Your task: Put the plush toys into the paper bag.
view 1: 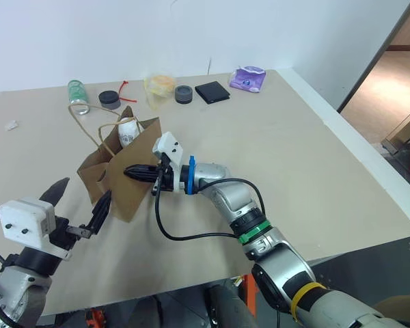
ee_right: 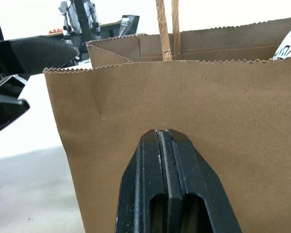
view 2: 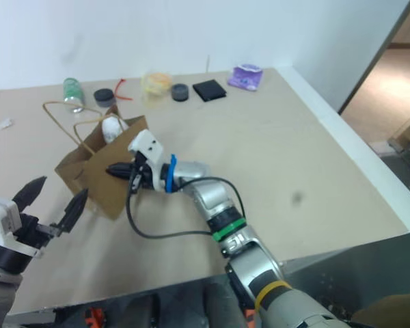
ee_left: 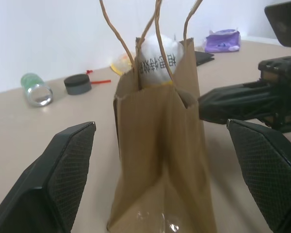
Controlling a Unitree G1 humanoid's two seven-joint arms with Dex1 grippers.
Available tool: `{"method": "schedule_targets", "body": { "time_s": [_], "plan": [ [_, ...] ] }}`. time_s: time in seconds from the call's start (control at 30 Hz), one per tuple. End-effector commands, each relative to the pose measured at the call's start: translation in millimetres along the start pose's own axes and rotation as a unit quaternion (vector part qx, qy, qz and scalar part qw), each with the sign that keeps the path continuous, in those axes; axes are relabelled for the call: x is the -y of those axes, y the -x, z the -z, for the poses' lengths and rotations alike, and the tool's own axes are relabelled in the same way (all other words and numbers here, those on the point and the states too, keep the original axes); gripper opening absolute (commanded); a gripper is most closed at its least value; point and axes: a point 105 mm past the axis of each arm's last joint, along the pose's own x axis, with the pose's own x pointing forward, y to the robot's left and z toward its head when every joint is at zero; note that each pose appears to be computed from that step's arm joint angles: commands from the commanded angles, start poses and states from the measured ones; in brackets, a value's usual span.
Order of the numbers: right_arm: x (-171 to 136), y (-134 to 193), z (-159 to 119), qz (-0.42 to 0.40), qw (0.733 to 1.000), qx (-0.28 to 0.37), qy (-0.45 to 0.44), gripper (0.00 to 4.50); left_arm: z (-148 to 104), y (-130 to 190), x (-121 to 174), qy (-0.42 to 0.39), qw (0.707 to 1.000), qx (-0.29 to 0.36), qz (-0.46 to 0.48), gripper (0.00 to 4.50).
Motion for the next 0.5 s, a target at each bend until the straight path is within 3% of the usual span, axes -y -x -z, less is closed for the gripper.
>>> {"method": "schedule_targets", "body": {
  "time_s": [0.03, 0.27, 0.4, 0.5],
  "plan": [
    [-2.2, -4.5, -18.4, -0.009, 0.999, 0.024, 0.022, 0.03, -5.7, -6.7, 2.3, -0.013, 1.0, 0.017, 0.0, 4.5],
    [-1.3, -1.6, -17.0, -0.008, 0.999, 0.022, 0.024, 0.03, 2.4, -15.5, -3.2, -0.01, 1.0, 0.01, -0.013, 4.5],
    [-0.4, 0.3, -16.4, -0.007, 0.999, 0.02, 0.026, 0.03, -13.0, -12.7, -17.7, -0.024, 0.996, 0.05, -0.065, 4.5],
    [0.7, 0.8, -16.6, -0.006, 0.999, 0.019, 0.026, 0.03, -12.6, -11.2, -16.9, -0.02, 0.996, 0.045, -0.07, 4.5]
  ]
}}
